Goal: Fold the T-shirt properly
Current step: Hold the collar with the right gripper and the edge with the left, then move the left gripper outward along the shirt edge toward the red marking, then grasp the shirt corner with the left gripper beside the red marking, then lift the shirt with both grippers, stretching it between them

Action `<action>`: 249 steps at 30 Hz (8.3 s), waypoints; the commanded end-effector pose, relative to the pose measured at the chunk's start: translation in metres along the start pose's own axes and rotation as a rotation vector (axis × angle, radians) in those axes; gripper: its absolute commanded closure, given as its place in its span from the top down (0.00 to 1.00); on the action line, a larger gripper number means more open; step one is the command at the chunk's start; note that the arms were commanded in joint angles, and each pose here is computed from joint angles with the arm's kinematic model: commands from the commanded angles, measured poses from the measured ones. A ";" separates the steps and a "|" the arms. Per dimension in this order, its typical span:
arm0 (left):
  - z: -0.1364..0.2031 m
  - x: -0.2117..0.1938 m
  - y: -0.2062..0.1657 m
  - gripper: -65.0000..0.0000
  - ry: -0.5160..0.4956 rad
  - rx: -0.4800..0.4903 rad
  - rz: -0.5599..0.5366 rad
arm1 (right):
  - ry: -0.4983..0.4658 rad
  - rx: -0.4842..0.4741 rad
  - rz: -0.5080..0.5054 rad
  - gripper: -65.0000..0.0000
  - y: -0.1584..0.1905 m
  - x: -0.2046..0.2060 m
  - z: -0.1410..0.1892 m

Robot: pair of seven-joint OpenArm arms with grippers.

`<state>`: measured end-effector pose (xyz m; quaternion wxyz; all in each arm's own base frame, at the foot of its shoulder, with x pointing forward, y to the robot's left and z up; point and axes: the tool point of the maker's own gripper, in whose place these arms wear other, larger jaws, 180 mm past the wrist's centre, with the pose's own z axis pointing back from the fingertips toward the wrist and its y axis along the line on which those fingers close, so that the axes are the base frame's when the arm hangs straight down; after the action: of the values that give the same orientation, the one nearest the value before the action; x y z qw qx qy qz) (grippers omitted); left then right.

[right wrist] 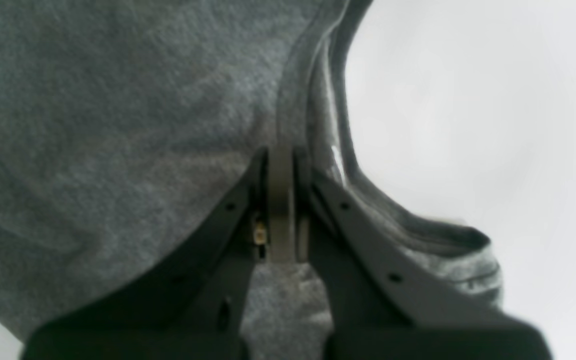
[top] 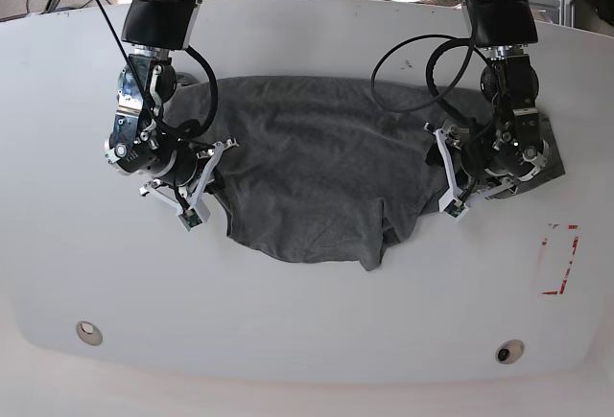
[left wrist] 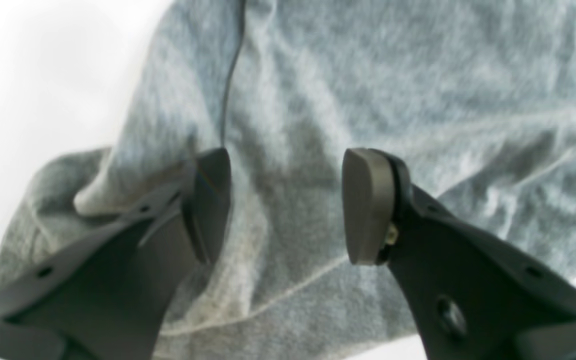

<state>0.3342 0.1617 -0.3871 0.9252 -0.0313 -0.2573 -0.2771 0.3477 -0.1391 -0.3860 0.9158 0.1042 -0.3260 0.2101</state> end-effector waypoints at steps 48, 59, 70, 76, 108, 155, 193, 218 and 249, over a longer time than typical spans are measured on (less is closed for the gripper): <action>0.013 0.003 0.014 0.21 -0.002 0.057 -0.036 | -0.138 -0.049 -0.003 0.63 -0.024 0.072 0.003; 0.023 0.010 0.027 0.21 -0.021 0.091 -0.054 | -0.175 0.051 -0.109 0.72 -0.027 0.089 -0.037; 0.042 0.026 0.044 0.21 -0.061 0.157 -0.088 | -0.211 0.113 -0.194 0.72 -0.026 0.101 -0.061; 0.045 0.025 0.050 0.21 -0.057 0.171 -0.093 | -0.211 0.140 -0.236 0.72 -0.026 0.102 -0.072; 0.088 -0.004 0.142 0.21 -0.090 0.339 0.158 | -0.161 0.218 -0.225 0.05 0.017 0.083 -0.095; 0.058 -0.109 0.189 0.79 -0.012 0.259 0.508 | -0.178 0.196 -0.166 0.00 0.018 0.083 -0.083; 0.008 -0.097 0.136 0.58 0.020 0.109 0.482 | -0.178 0.194 -0.164 0.00 0.017 0.083 -0.082; 0.013 -0.089 0.139 0.00 0.004 0.124 0.456 | -0.187 0.158 -0.107 0.00 0.015 0.087 -0.066; 0.166 0.039 0.157 0.00 -0.373 0.536 0.160 | -0.316 -0.199 0.096 0.00 -0.061 0.136 0.065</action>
<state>0.3604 0.3028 -0.2389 0.8742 0.1239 -0.4545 -0.1173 0.4185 -0.1625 -0.2857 0.8700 0.0457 -0.4502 0.1960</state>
